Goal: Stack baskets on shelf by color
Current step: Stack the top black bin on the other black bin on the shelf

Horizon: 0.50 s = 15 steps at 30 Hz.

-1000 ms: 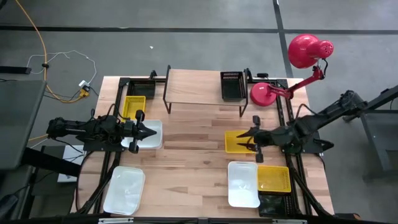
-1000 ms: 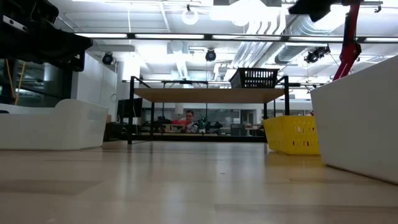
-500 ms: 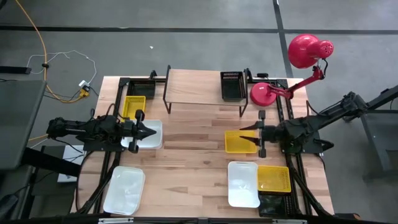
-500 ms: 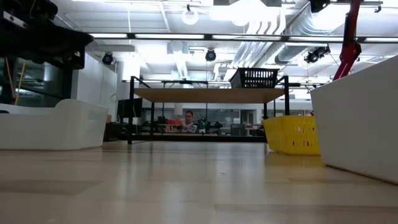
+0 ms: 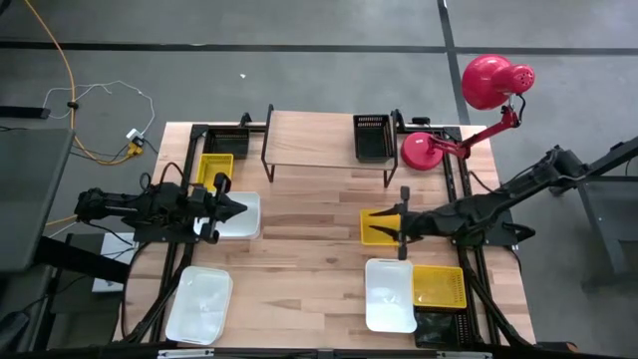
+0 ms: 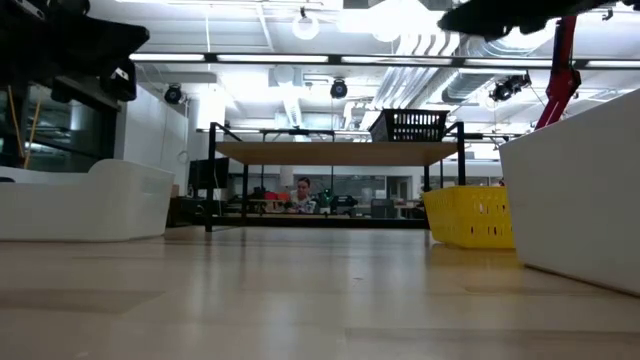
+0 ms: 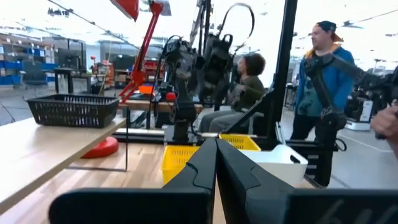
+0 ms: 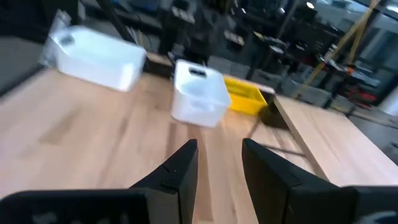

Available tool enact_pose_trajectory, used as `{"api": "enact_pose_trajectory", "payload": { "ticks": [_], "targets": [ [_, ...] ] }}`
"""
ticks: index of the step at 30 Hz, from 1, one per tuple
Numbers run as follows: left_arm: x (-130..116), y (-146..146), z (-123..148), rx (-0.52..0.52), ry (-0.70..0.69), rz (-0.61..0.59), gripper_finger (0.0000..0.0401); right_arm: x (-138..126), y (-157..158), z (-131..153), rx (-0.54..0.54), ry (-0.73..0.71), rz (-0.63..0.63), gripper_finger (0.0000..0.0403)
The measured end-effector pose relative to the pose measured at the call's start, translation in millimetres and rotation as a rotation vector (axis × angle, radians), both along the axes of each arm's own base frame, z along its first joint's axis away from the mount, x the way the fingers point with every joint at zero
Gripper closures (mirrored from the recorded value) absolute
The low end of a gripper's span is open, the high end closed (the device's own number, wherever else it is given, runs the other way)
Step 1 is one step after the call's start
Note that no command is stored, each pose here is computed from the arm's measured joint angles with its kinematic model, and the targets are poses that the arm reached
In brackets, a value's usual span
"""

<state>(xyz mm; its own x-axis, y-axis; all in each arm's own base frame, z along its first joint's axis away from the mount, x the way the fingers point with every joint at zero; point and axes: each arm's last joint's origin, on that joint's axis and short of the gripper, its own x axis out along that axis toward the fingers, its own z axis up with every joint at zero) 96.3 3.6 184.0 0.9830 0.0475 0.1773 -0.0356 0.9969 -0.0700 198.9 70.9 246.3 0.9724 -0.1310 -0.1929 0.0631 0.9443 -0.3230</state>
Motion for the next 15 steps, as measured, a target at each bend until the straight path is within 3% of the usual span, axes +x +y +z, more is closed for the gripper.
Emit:
{"api": "enact_pose_trajectory", "payload": {
  "ticks": [7, 12, 15],
  "targets": [
    [-1.2, 0.0, 5.5, -0.002, -0.058, -0.001, 0.0401, -1.7, -3.6, -2.4, -0.053, 0.023, -0.104, 0.0289],
    [-2.6, 1.5, 10.3, 0.081, -0.103, 0.072, 0.0401, -25.9, -15.7, -19.6, 0.03, -0.015, -0.133, 0.0289],
    [-3.1, 3.6, 11.0, 0.128, -0.101, 0.16, 0.04, -41.6, -26.5, -35.5, 0.097, -0.139, -0.188, 0.0289]
  ]
}}
